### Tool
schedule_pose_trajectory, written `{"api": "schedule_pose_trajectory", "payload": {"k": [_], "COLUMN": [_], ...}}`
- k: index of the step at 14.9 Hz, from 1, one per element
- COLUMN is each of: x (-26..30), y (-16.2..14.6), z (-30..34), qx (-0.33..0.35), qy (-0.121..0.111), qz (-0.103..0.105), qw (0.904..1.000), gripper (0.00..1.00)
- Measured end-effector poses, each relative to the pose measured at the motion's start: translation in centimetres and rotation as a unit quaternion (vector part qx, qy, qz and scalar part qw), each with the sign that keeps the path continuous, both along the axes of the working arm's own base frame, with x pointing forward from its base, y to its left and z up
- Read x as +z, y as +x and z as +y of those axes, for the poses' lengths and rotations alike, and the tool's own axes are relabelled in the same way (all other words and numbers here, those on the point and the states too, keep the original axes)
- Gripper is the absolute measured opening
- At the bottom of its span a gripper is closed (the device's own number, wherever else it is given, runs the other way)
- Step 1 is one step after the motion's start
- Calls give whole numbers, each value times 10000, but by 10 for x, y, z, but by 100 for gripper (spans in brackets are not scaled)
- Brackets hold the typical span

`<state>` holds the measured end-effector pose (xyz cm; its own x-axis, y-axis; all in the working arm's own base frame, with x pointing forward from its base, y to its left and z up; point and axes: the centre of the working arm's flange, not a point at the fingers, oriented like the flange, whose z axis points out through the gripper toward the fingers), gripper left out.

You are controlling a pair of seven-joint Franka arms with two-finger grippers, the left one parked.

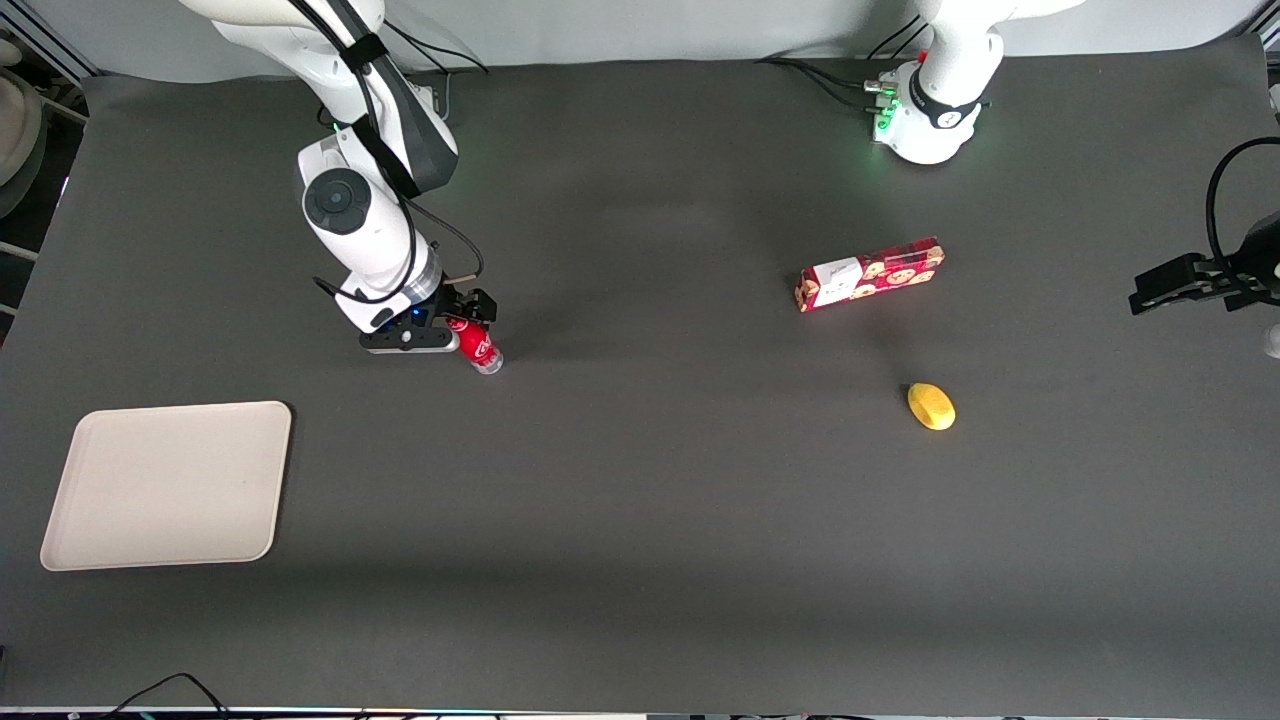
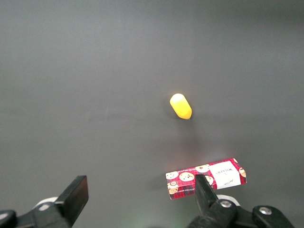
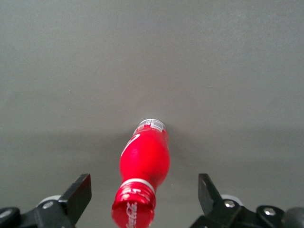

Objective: Place coke bottle on tray
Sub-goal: 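Close the right gripper around the bottle's neck, then lift the bottle and carry it over the cream tray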

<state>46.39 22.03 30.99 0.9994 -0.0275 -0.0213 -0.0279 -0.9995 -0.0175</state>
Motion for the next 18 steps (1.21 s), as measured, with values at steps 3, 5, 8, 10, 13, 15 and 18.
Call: {"api": "schedule_pose_trajectory", "payload": {"k": [3,5,8,10,13,15,18], "x": [-4,-4,-4,-4,-4,-2,-2], "y": [0,-1,-3,-3,-2,0,2], "z": [1,3,6,6,4,3,2], "qx": [3,19,28,48,53,-5,-181], "qy": [2,4,6,-13,-36,-31,-25], "qz": [29,29,29,20,8,-8,-9], "qw": [10000,10000,10000,10000,10000,10000,9998], "gripper": [98,96,84,67,50,36,36]}}
